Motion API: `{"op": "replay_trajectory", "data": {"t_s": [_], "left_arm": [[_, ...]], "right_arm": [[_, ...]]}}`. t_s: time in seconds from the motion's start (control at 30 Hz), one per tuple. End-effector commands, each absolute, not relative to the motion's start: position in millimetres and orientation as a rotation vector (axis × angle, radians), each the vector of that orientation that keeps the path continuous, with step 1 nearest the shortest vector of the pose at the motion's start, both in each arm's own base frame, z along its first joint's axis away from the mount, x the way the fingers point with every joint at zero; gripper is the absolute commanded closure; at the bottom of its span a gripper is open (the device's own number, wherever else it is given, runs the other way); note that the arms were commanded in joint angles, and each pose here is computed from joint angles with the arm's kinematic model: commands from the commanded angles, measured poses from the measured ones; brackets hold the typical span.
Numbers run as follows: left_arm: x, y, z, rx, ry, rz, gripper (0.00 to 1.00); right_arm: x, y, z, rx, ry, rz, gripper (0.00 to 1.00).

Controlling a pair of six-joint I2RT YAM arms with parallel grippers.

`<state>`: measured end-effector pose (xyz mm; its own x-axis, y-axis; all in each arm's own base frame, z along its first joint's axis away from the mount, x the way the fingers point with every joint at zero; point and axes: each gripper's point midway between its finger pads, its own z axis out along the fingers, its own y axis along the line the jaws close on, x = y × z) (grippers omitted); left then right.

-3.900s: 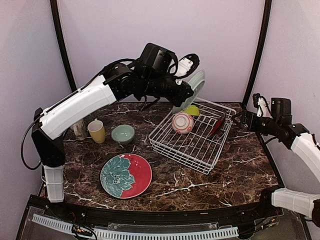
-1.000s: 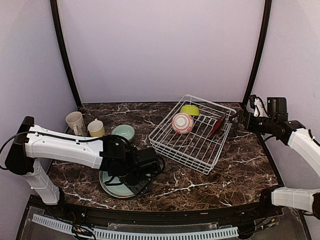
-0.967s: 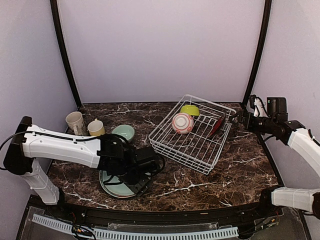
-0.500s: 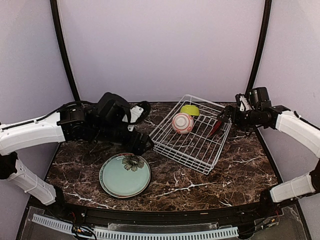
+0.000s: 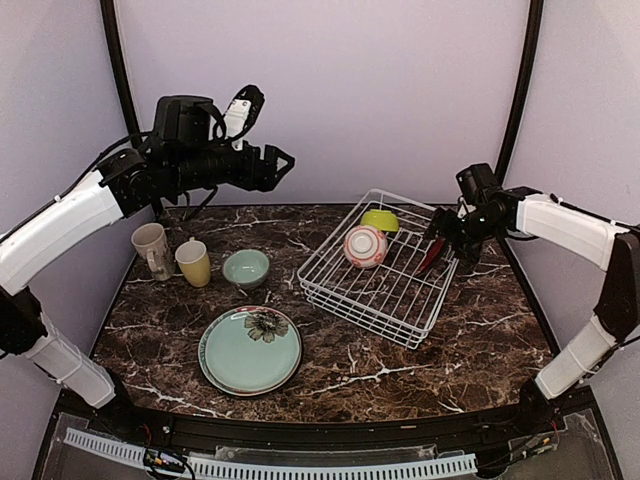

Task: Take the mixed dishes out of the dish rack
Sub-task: Grab the plate from the dish rack.

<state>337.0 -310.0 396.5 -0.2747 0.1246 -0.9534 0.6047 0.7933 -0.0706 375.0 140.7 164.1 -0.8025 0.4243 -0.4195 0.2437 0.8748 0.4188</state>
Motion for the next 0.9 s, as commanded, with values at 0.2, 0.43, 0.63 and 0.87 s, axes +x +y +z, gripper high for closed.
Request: {"op": "replay_trajectory", "data": {"t_s": [0.2,0.43,0.63,0.87], "left_arm": [[367,-275,369,0.573,1.835,-0.332,0.19],[371,-261,327,0.605,1.832,-0.232,0.21],[374,-249,327,0.612,1.822,-0.132,0.22],[371,-245,333,0.610,1.808,-0.118,0.22]], "right_arm": [[393,129,139,0.783,2.498,0.278,0.27],[405,129,125,0.875,2.457,0.200,0.45],[409,135,117,0.917,2.451,0.155,0.62],[410,128,126,0.945,2.424,0.067,0.73]]}}
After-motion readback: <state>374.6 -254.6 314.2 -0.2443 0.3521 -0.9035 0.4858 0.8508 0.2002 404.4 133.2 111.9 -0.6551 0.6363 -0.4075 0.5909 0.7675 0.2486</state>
